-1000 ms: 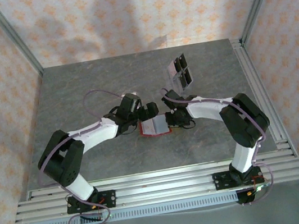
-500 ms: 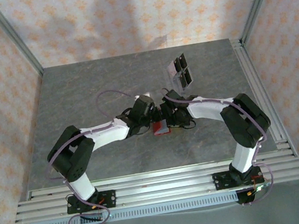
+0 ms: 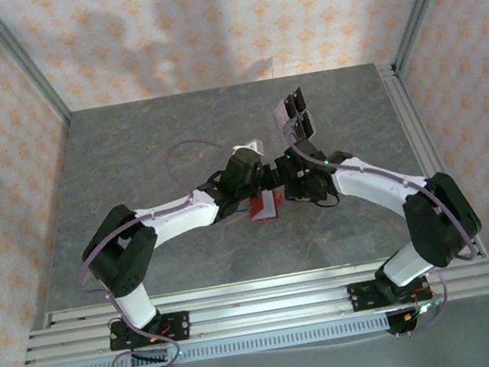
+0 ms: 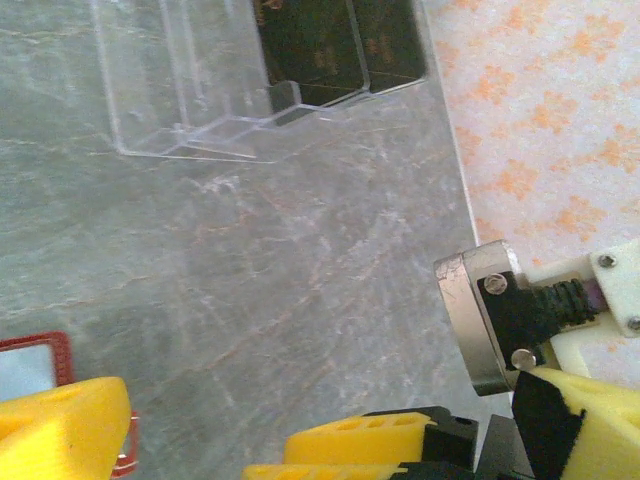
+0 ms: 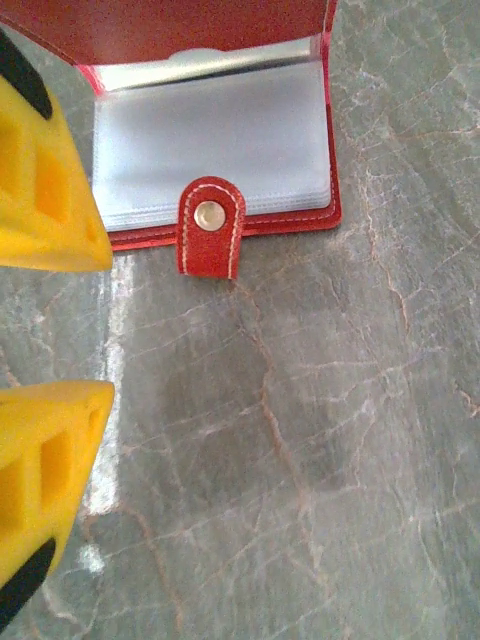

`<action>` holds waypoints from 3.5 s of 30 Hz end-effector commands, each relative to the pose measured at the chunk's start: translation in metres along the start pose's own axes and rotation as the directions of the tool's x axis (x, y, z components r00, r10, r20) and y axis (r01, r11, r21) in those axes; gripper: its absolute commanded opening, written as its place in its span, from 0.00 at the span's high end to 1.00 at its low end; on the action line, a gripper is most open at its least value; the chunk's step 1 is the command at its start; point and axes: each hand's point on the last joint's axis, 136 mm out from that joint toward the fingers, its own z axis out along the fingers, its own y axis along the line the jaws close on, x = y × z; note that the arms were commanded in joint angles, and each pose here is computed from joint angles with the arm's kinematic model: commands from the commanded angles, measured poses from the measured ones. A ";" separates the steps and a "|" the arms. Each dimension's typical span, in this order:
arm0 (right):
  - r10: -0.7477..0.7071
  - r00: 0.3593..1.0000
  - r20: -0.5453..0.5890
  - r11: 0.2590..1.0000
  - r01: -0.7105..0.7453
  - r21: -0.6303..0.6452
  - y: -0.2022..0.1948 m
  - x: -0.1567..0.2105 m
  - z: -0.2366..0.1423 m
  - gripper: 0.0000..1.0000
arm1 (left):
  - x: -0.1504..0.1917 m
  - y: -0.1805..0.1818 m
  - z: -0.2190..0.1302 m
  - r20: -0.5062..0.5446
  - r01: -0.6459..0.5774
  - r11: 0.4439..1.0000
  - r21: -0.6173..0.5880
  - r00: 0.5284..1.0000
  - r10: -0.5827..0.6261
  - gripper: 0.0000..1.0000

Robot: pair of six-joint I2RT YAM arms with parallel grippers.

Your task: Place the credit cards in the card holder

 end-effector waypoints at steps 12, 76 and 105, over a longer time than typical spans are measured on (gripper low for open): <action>0.005 0.998 0.065 0.924 0.021 -0.381 0.101 0.011 -0.043 0.80 | -0.054 0.059 -0.048 0.153 0.003 0.957 -0.290 0.987 0.043 0.00; -0.036 0.998 -0.048 0.998 0.033 -0.058 0.021 0.006 0.055 0.85 | -0.057 0.063 -0.005 -0.035 0.015 0.967 -0.256 0.999 -0.024 0.00; 0.050 0.995 -0.083 0.985 -0.062 -0.159 0.031 0.019 0.068 0.88 | -0.051 0.094 -0.033 -0.063 -0.124 0.837 -0.533 0.992 0.107 0.00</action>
